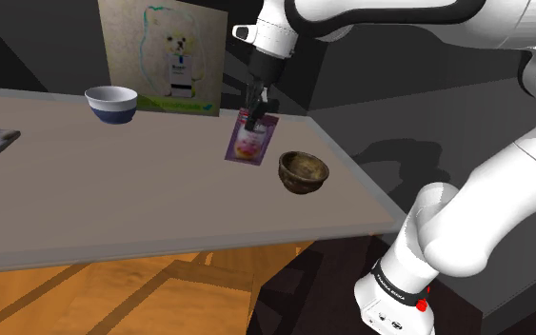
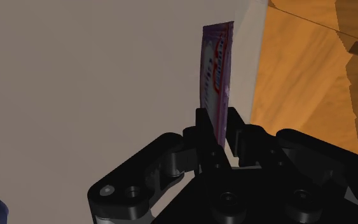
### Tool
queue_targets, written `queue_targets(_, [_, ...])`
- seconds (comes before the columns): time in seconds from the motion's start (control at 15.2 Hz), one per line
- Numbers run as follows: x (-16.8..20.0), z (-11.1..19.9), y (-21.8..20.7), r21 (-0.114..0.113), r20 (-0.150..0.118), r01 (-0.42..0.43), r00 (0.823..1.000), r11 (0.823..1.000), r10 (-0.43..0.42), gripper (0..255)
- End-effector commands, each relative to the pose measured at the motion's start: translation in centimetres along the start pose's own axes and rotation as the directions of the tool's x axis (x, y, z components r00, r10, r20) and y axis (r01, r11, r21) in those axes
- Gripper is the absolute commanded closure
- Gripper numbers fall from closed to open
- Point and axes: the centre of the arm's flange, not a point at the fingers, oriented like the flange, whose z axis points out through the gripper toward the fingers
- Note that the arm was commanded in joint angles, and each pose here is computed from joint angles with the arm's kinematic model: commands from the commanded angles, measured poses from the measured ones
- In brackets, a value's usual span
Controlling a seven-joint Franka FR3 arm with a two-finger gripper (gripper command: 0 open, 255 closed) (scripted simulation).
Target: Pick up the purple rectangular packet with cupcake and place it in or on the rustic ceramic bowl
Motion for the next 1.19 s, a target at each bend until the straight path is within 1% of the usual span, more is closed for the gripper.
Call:
queue_targets(0.0, [-2.2,-0.8,0.8,0.000,0.000,0.001,1.000,1.000,-0.001,255])
queue_targets(1.12, [-21.6,-6.9,10.2,0.000,0.000,0.001,1.000,1.000,-0.001,255])
